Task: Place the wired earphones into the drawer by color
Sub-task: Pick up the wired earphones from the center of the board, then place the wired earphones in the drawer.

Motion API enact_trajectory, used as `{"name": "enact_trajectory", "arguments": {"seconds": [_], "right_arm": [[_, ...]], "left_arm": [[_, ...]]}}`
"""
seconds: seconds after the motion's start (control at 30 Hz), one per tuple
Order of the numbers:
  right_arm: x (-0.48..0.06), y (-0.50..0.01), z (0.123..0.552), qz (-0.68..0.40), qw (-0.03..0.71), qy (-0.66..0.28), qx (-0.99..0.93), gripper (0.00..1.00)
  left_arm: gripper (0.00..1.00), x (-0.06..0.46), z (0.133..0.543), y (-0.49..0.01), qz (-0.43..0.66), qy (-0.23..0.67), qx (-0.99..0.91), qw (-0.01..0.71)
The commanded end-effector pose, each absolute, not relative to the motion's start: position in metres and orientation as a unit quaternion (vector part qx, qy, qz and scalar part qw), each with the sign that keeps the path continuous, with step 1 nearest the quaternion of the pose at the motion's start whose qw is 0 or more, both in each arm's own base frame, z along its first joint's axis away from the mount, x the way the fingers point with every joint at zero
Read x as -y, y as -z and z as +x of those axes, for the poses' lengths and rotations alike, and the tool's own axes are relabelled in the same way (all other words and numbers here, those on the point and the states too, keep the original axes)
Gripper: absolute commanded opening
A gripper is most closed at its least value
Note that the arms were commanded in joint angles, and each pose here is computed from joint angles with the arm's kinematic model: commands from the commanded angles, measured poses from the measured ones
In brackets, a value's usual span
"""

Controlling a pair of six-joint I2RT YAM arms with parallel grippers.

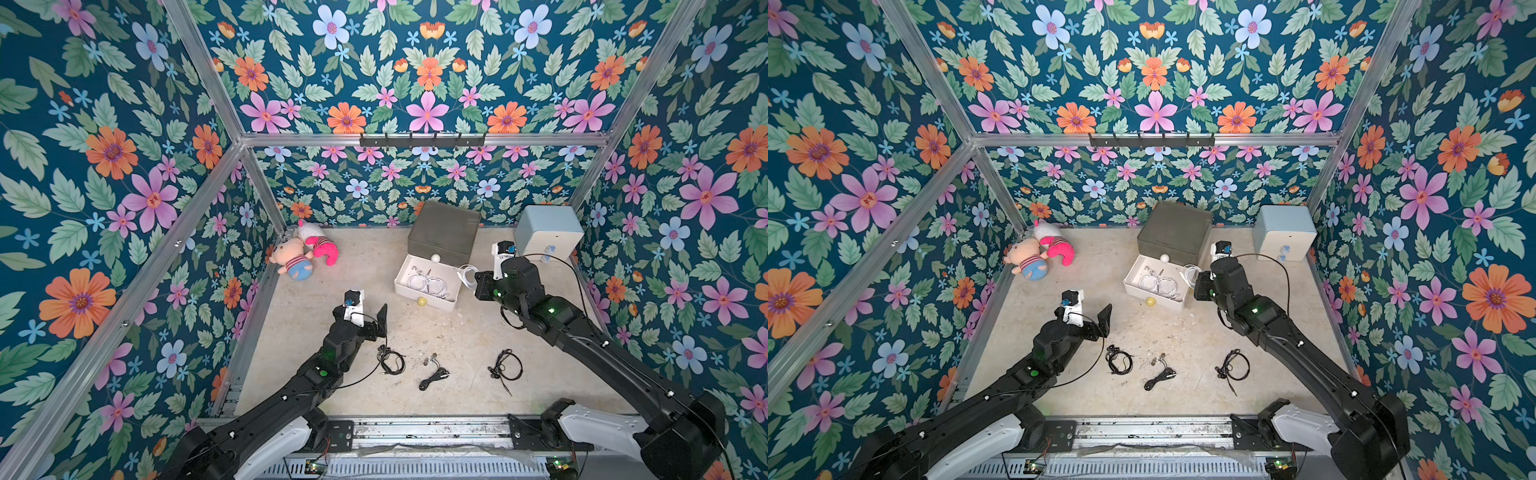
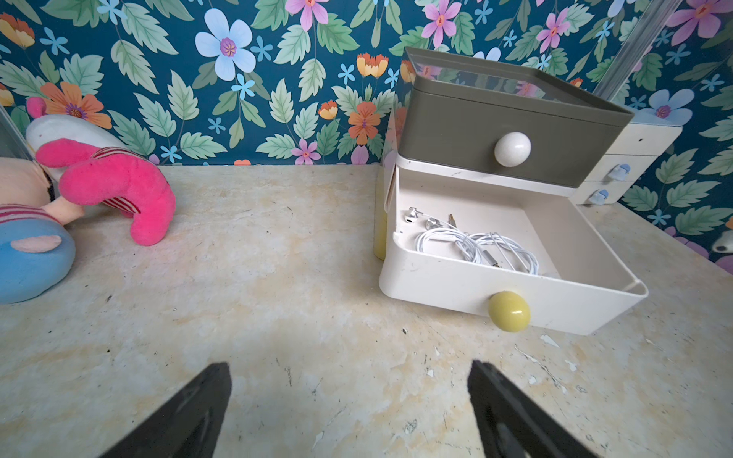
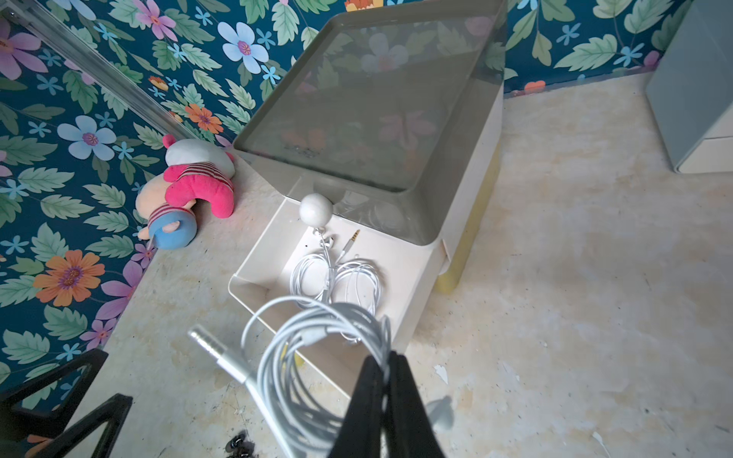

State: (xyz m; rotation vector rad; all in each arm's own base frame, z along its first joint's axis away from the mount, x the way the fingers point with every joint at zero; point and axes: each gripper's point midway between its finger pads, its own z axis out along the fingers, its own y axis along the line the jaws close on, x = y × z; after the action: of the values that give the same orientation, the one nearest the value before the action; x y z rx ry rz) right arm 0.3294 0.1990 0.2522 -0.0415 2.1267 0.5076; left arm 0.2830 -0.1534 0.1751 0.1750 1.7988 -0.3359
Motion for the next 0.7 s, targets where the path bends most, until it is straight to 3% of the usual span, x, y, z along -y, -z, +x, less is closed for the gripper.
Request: {"name": "enact_trajectory", "arguments": {"seconds": [0.0, 0.67], "right_arm": [[-0.209, -0.266, 0.34, -0.027, 0.488, -0.197, -0.85, 0.02], [-0.259, -0.238, 0.378, -0.083, 0.495, -0.119, -0.857, 0.02]], "left_arm": [[0.99, 0.153, 0.285, -0.182, 0.066, 0.15, -0.77, 0.616], [0.99, 0.155, 0.285, -0.183, 0.07, 0.154, -0.77, 0.615]]}}
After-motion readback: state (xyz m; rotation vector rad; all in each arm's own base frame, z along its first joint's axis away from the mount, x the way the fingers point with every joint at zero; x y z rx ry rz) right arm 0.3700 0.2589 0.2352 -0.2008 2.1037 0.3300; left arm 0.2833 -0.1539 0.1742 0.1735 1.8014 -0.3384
